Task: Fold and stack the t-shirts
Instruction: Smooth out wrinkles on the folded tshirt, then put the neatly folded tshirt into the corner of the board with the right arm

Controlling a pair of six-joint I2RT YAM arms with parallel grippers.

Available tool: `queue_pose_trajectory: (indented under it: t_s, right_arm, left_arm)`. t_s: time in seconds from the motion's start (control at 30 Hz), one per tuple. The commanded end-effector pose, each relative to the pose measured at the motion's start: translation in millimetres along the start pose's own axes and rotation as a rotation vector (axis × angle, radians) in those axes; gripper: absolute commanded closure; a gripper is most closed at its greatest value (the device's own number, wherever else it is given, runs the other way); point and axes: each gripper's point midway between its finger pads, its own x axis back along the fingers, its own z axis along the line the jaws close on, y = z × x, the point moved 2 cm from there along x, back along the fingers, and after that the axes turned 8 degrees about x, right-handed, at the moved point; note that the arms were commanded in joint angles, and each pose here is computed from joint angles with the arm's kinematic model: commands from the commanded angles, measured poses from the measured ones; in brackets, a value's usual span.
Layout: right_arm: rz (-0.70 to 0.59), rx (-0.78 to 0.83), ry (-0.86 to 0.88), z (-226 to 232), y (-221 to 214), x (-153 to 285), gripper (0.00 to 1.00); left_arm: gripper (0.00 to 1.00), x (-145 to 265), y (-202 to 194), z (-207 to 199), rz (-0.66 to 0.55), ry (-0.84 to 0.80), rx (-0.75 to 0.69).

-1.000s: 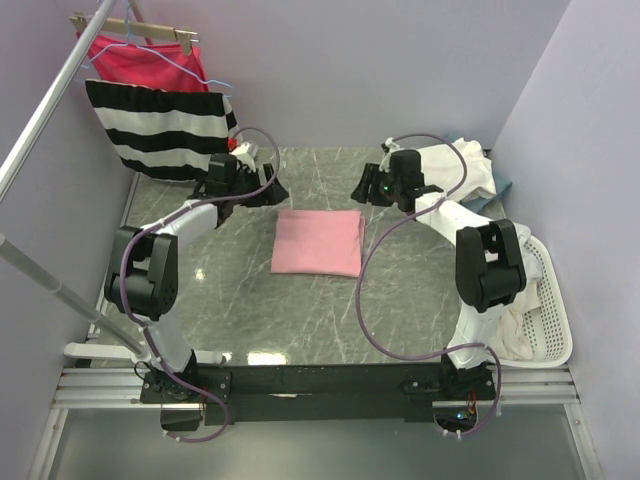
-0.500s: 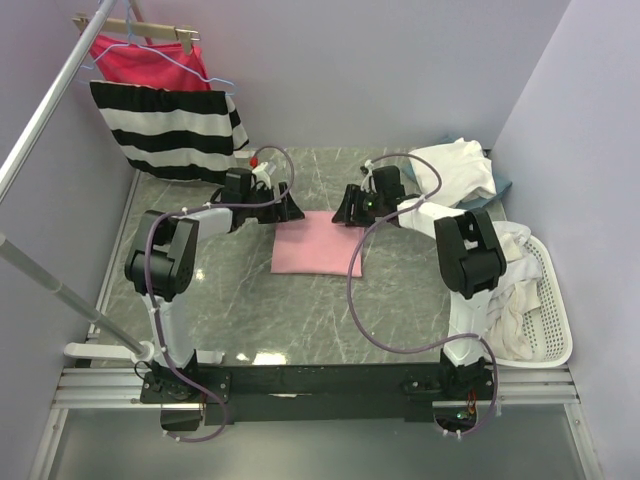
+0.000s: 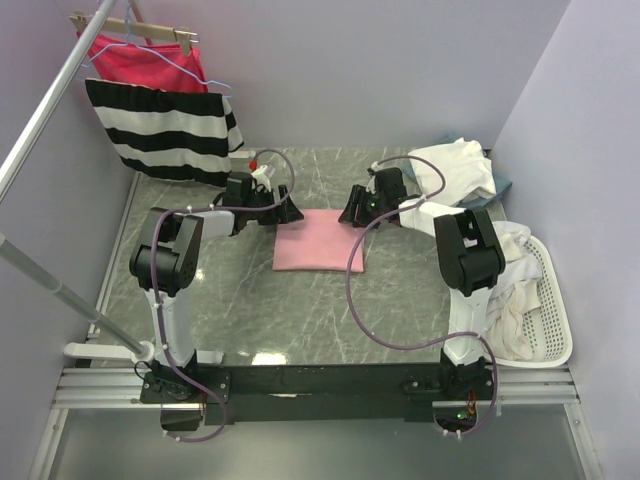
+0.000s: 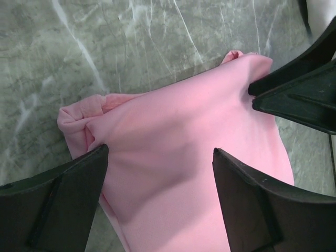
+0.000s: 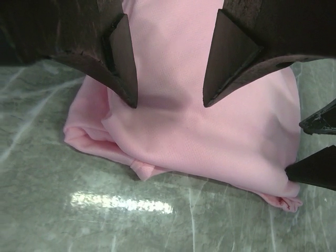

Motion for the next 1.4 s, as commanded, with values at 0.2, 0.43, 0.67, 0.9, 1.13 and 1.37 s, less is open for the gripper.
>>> queue_pose_trajectory:
  t_s: [0.2, 0.43, 0.67, 0.9, 1.13, 1.37]
  right_arm:
    - [-0.194, 0.054, -0.092, -28, 46, 67, 0.35]
    - [-0.106, 0.030, -0.048, -28, 21, 71, 0.34]
    - [-0.046, -0.021, 0.036, -24, -19, 66, 0.33]
    - [0.023, -0.065, 0.096, -22, -66, 71, 0.32]
    - [0.094, -0.078, 0.204, 4, -82, 53, 0.32]
    - [0.133, -0.094, 0.230, 31, -77, 10, 0.33]
  left_arm:
    - [0.09, 46, 48, 1, -0.186, 0.149, -0.062]
    - [0.07, 61, 30, 0, -0.120, 0.190, -0.003]
    - [0.07, 64, -16, 11, -0.053, 0.165, 0.066]
    - [0.05, 73, -43, 13, -0.033, 0.143, 0.105]
    - [0.05, 64, -65, 3, 0.034, 0.034, 0.140]
    - [0.05, 42, -74, 0, 0.086, 0.006, 0.142]
